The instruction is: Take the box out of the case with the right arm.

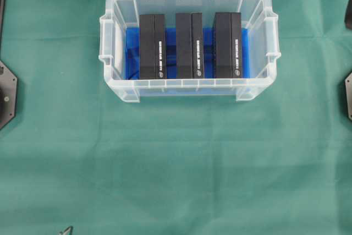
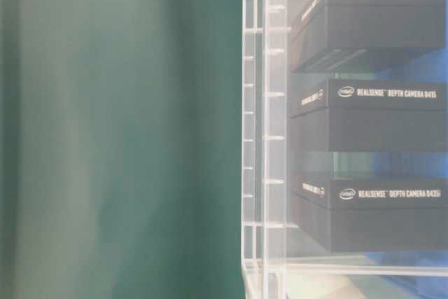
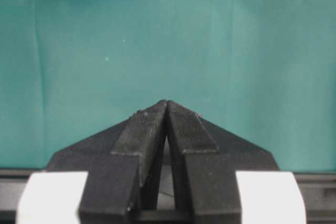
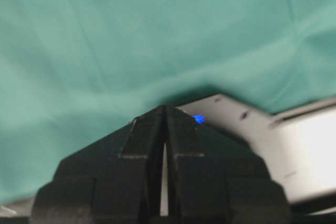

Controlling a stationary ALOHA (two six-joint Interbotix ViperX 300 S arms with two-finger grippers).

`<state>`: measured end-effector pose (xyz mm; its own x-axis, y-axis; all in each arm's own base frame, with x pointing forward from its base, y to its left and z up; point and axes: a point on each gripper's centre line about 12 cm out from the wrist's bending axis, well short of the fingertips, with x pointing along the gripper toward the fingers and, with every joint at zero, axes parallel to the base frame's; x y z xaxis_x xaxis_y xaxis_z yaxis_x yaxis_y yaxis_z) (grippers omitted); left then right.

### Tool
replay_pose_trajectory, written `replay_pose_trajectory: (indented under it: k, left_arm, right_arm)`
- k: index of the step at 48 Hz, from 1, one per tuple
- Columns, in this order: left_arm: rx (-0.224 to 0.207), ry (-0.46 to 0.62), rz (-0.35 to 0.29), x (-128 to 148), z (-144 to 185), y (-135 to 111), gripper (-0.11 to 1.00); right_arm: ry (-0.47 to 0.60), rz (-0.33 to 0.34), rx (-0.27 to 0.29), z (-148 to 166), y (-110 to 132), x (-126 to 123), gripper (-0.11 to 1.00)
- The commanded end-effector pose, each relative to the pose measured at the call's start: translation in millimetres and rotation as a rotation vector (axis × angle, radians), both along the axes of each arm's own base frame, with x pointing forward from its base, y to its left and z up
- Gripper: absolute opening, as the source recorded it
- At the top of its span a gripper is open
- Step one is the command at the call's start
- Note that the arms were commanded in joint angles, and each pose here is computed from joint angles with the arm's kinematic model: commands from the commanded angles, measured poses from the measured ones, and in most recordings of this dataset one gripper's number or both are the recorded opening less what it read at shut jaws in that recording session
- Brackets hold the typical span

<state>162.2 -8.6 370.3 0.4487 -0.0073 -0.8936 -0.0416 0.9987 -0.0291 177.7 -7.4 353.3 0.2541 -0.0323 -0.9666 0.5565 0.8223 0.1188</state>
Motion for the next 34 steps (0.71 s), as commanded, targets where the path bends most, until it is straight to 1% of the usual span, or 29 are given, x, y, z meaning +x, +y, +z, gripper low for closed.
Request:
replay_pose_trajectory:
  k: [1, 6, 8, 9, 12, 15, 18, 21, 29, 34]
  left_arm:
    - [0.001, -0.022, -0.006, 1.5, 7.2, -0.7, 0.00]
    - [0.000, -0.022, -0.004, 1.5, 7.2, -0.7, 0.00]
    - [0.000, -0.022, -0.004, 1.5, 7.2, -0.7, 0.00]
    - [0.000, -0.023, -0.004, 1.5, 7.7, -0.7, 0.00]
    - [0.000, -0.022, -0.004, 1.9, 7.4, -0.7, 0.00]
    - [0.001, -0.018, -0.006, 2.7, 6.9, -0.8, 0.00]
    - [0.001, -0.017, -0.006, 3.1, 6.7, -0.8, 0.00]
    - [0.001, -0.017, -0.006, 3.1, 6.7, -0.8, 0.00]
    - [0.001, -0.017, -0.006, 3.1, 6.7, -0.8, 0.00]
    - [0.000, -0.017, -0.004, 3.1, 6.7, -0.8, 0.00]
  right_arm:
    - [-0.028, -0.134, 0.032, 7.6, -0.9, 1.3, 0.00]
    - [-0.019, -0.344, 0.089, 5.1, -0.8, 4.3, 0.00]
    - [-0.017, -0.419, 0.108, 4.5, -0.9, 4.9, 0.00]
    - [-0.015, -0.477, 0.123, 4.1, -0.9, 4.9, 0.00]
    - [-0.015, -0.566, 0.145, 4.3, -0.8, 4.0, 0.00]
    - [-0.013, -0.634, 0.160, 4.1, -1.0, 3.5, 0.00]
    - [-0.017, -0.678, 0.170, 4.6, -1.2, 2.6, 0.00]
    - [-0.016, -0.707, 0.177, 4.4, -1.2, 2.9, 0.00]
    - [-0.025, -0.720, 0.180, 4.1, -2.5, 4.8, 0.00]
    - [-0.027, -0.752, 0.164, 3.1, -10.4, 5.6, 0.00]
